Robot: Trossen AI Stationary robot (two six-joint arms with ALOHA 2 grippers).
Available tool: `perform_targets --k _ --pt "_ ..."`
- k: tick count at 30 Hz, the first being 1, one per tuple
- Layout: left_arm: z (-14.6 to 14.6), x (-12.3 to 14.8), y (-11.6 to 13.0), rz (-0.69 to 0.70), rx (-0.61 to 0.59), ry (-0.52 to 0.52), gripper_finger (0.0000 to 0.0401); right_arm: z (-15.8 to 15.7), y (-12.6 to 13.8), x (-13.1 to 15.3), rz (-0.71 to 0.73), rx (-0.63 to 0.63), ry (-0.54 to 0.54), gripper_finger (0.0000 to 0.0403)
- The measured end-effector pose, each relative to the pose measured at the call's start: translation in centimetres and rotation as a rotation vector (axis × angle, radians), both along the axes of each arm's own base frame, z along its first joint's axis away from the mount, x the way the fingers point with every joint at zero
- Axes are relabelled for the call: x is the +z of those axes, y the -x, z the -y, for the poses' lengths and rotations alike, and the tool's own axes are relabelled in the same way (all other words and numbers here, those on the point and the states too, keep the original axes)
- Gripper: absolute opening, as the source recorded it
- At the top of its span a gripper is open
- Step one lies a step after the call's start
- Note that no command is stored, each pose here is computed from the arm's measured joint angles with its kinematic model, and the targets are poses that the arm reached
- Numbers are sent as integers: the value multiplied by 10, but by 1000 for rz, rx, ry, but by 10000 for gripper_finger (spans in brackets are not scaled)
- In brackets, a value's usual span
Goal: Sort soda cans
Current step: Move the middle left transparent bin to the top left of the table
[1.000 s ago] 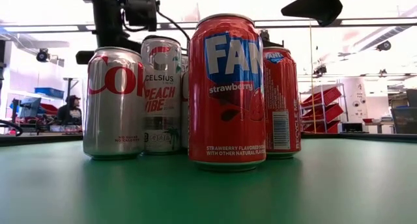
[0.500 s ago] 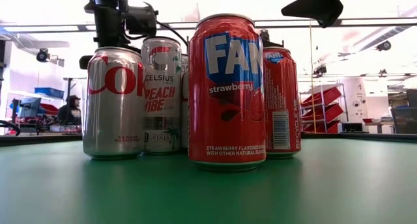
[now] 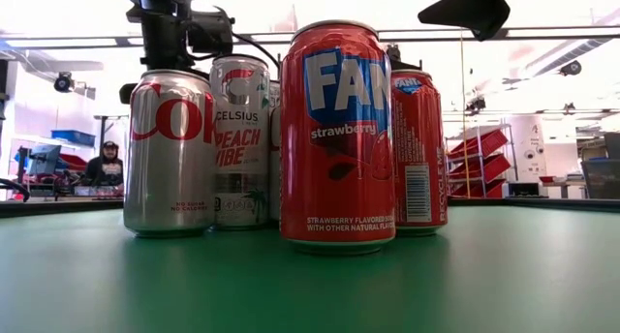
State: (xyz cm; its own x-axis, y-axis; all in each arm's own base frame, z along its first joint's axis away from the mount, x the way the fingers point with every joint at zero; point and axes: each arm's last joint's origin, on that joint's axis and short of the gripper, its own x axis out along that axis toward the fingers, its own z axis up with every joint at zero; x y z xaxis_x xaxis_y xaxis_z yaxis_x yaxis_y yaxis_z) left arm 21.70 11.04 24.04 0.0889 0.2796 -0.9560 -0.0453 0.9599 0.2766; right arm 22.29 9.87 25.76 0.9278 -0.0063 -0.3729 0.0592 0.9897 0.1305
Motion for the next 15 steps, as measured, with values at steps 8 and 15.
perform_targets --k 8,15 --pt "-1 1 -2 13 -15 -17 22 0 0 0 0 1 3 364" --pt "-1 1 -1 -2 -17 -24 58 0 0 0 0 1 3 364"
